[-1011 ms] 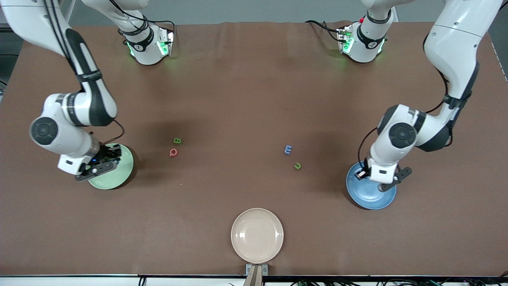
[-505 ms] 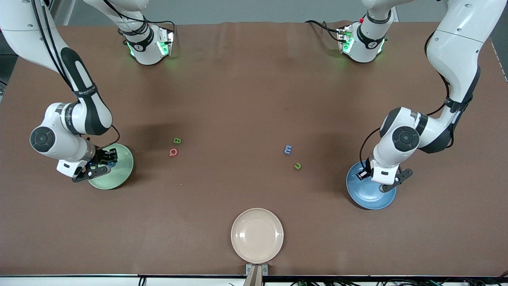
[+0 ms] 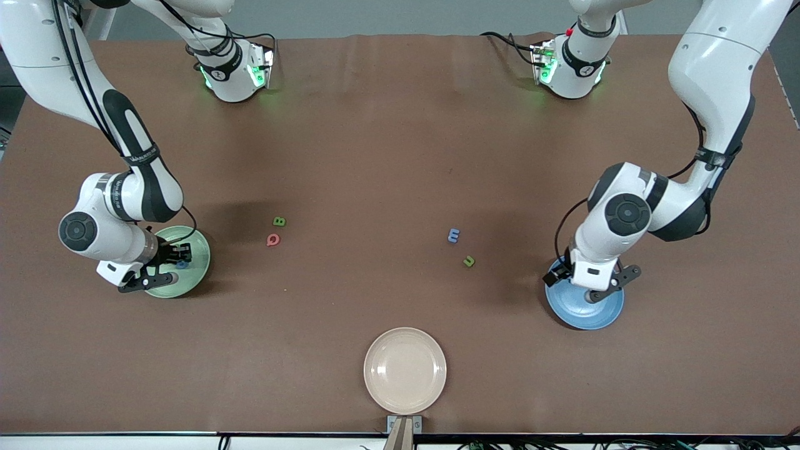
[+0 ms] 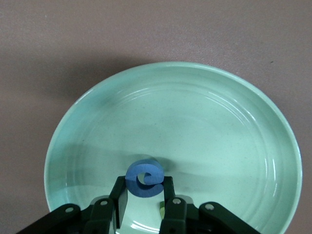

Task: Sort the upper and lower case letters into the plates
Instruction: 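Grasp the pink a with the right gripper while the left gripper grasps the green n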

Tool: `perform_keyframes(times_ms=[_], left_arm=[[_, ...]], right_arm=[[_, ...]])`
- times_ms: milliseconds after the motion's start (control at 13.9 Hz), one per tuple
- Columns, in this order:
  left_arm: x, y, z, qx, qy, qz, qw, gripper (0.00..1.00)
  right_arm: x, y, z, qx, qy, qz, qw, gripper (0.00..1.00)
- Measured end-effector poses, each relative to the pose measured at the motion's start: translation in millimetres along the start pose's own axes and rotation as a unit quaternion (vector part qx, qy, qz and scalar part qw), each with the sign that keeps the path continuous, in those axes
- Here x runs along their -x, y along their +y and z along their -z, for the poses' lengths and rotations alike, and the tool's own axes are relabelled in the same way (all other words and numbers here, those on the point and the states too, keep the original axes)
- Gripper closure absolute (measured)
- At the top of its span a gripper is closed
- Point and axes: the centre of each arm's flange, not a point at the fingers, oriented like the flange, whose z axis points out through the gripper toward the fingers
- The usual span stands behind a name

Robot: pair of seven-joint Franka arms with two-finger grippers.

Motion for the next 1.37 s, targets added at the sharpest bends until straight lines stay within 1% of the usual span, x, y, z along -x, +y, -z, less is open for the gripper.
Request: perform_keyframes(times_ms=[144, 289, 361, 433, 505, 650, 722, 866, 1011, 1155, 1227, 1299, 1372], left_arm=[[28, 27, 6, 0.004, -0.006, -0.005, 1.000, 0.00], [59, 57, -1, 0.006, -0.015, 0.012, 1.000, 0.00], [72, 72, -6, 0.008, -0.021, 0.025, 0.999, 0.00], [86, 86, -12, 0.009, -0.028, 0.039, 0.999, 0.00], [100, 99, -20, 0.009, -0.036, 0.049, 0.998, 0.00], [120, 121, -37, 0.006, -0.047, 0.075, 0.996, 0.00], [124, 128, -45, 0.003, -0.048, 0.096, 0.994, 0.00], [125, 134, -63, -0.008, -0.042, 0.123, 0.992, 0.00], [122, 135, -72, -0.014, -0.038, 0.133, 0.990, 0.02], [120, 135, -74, -0.012, -0.038, 0.136, 0.990, 0.18], [120, 136, -74, -0.007, -0.038, 0.136, 0.990, 0.18], [120, 137, -74, -0.003, -0.038, 0.137, 0.990, 0.25], [120, 137, -74, -0.003, -0.038, 0.136, 0.990, 0.26]], right_arm=[[-4, 0, 6, 0.001, 0.005, 0.001, 1.000, 0.50], [-10, -6, 22, 0.002, 0.005, 0.006, 1.000, 0.28], [-13, -14, 36, 0.003, 0.002, 0.005, 1.000, 0.19], [-16, -31, 53, 0.005, -0.002, -0.002, 1.000, 0.07], [-20, -56, 68, 0.009, -0.002, -0.009, 1.000, 0.00], [-27, -127, 83, 0.013, 0.000, -0.036, 0.999, 0.00], [-28, -161, 81, 0.008, -0.003, -0.053, 0.999, 0.00], [-22, -207, 68, -0.019, -0.018, -0.082, 0.996, 0.00], [-16, -216, 57, -0.036, -0.022, -0.100, 0.994, 0.00], [-10, -210, 43, -0.038, -0.013, -0.124, 0.991, 0.00], [-7, -207, 36, -0.038, -0.012, -0.134, 0.990, 0.00], [-4, -206, 31, -0.037, -0.013, -0.144, 0.989, 0.00], [-2, -205, 29, -0.036, -0.016, -0.157, 0.987, 0.00]])
